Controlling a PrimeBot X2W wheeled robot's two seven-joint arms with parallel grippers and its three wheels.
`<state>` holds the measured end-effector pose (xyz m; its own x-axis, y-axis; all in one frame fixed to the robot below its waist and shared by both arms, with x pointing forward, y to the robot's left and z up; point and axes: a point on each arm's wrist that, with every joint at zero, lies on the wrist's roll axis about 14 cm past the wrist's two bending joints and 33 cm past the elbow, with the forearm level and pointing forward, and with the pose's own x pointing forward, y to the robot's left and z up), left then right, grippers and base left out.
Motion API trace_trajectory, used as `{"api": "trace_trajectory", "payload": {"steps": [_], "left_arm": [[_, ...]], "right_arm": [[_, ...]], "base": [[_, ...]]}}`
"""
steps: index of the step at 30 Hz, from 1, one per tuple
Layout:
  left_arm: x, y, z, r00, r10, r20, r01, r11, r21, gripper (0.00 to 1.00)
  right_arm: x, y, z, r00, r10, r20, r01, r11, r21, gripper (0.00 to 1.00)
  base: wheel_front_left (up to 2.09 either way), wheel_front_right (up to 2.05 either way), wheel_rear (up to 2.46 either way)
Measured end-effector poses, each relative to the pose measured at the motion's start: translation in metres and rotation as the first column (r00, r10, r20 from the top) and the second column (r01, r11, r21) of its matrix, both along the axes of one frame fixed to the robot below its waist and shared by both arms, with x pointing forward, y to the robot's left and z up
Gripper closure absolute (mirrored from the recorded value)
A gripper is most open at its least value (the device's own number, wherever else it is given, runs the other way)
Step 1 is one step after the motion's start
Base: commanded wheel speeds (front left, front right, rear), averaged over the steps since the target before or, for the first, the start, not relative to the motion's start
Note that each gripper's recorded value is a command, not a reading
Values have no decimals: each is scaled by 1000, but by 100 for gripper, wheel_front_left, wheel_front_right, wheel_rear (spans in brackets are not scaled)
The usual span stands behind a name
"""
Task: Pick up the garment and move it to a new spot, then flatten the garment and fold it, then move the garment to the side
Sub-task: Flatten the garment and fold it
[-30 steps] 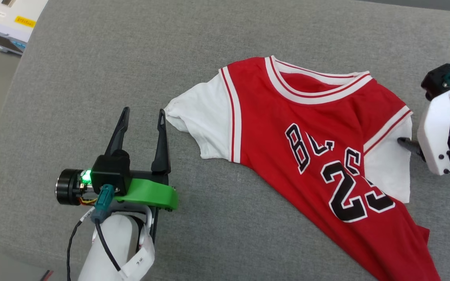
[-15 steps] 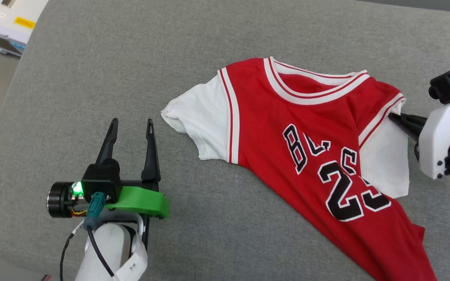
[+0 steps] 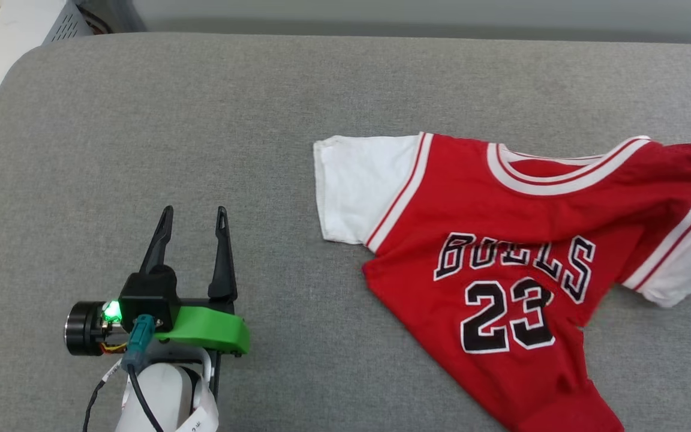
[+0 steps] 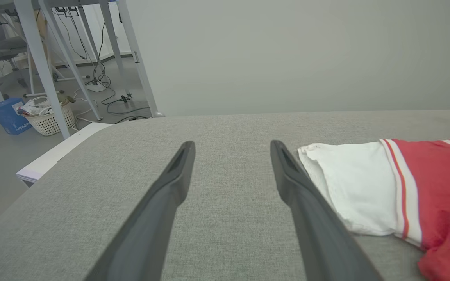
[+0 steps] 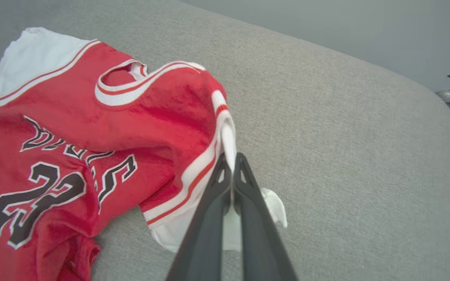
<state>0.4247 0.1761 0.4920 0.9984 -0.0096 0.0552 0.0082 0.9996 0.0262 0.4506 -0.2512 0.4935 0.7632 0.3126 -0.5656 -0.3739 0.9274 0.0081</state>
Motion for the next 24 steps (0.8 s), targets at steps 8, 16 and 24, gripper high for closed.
{"api": "trace_trajectory", "payload": {"steps": [8, 16, 24], "left_arm": [[8, -7, -5, 1000, -26, -9, 27, 1000, 1, 0], [18, 4, -19, 999, 4, -41, -3, 1000, 13, 0], [16, 22, -28, 996, 53, -66, -51, 998, 31, 0]], "right_arm": [[22, -29, 3, 996, -78, -43, 72, 989, -128, 100], [70, 6, -65, 984, -68, -167, 35, 980, -195, 100], [74, 38, -125, 966, -45, -256, 3, 987, -163, 100]], "base": [[0, 0, 0], [0, 0, 0], [0, 0, 0]]}}
